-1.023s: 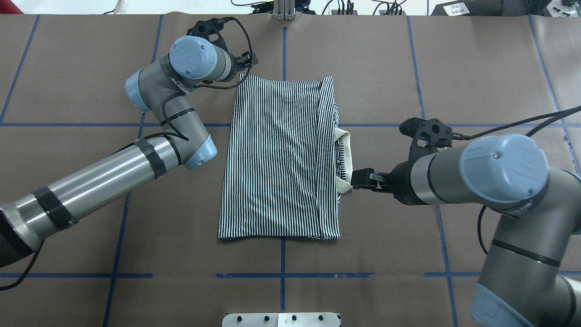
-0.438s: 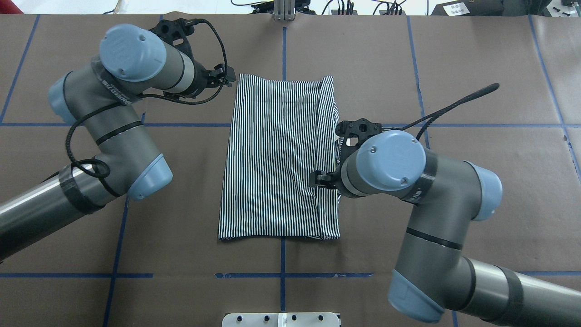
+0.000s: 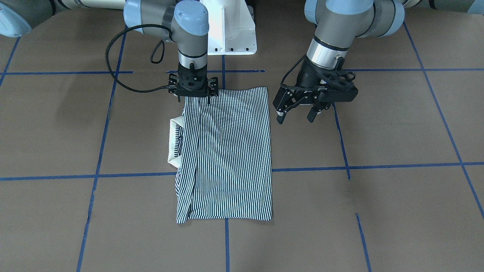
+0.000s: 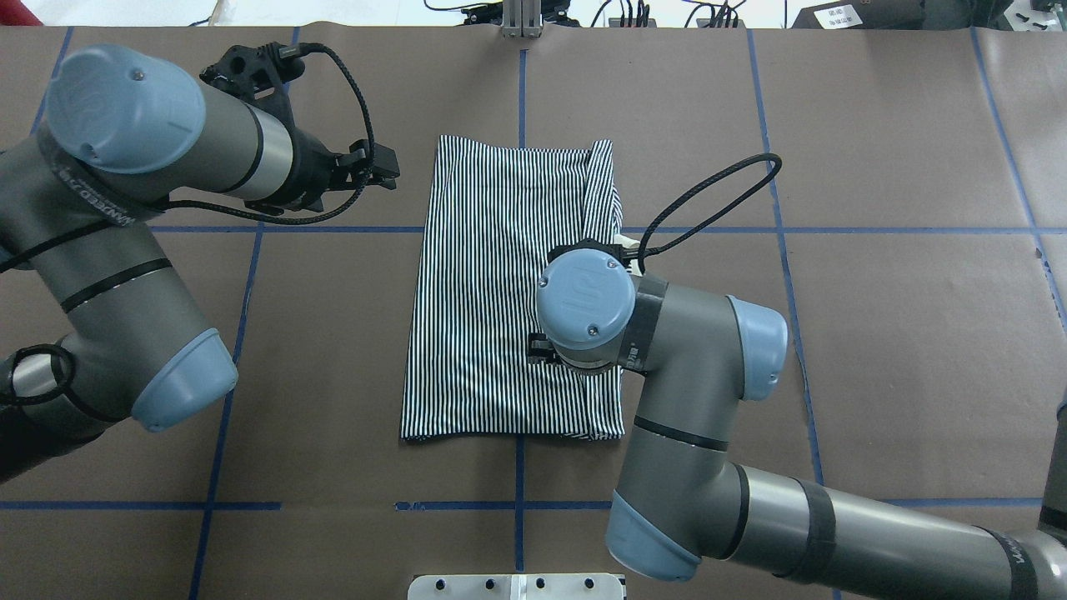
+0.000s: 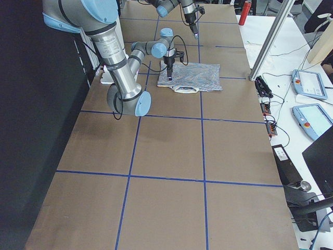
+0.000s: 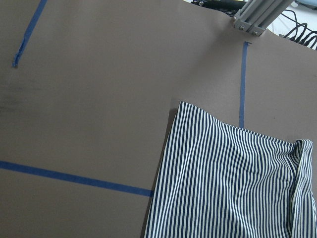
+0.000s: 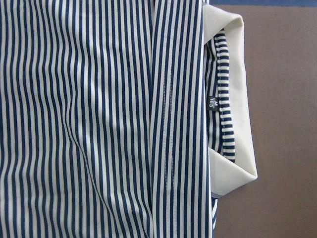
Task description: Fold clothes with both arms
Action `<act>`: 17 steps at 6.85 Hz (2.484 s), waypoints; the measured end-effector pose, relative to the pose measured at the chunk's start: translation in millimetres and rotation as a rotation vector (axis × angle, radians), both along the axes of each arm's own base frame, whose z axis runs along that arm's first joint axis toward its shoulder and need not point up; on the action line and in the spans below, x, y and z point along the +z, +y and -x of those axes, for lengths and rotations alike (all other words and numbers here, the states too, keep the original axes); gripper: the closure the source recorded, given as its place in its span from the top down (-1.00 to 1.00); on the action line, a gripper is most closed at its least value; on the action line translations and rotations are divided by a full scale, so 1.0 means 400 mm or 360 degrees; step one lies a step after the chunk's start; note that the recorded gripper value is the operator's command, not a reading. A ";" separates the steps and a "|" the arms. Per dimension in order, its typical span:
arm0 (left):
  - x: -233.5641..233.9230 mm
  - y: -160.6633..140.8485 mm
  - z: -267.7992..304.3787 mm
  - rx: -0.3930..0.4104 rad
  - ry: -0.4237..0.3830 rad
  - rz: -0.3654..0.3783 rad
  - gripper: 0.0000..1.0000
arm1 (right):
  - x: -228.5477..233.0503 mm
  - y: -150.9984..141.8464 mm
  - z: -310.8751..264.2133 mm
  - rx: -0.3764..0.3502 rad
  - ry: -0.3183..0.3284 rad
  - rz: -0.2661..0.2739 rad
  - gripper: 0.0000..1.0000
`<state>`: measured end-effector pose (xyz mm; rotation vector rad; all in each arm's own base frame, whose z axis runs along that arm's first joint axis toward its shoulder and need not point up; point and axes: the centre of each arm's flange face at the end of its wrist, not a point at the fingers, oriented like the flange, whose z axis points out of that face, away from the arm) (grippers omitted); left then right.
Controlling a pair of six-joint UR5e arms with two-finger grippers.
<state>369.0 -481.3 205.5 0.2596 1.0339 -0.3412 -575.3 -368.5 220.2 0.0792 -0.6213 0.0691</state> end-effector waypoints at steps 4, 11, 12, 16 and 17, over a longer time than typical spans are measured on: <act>0.000 0.015 0.014 0.0010 -0.0001 0.0000 1.00 | 0.066 0.030 0.069 -0.0121 0.0199 0.0056 1.00; 0.009 0.018 -0.008 0.0028 -0.0003 0.0006 1.00 | 0.104 0.044 0.038 -0.0219 0.0322 0.0049 1.00; 0.011 0.021 -0.013 0.0032 -0.0004 0.0007 1.00 | 0.106 0.043 0.040 -0.0221 0.0321 0.0047 1.00; 0.011 0.018 -0.033 0.0039 -0.0004 0.0014 1.00 | 0.126 0.013 0.019 -0.0245 0.0343 0.0028 1.00; 0.010 0.017 -0.036 0.0038 -0.0002 0.0016 1.00 | 0.146 0.007 0.005 -0.0250 0.0357 0.0028 1.00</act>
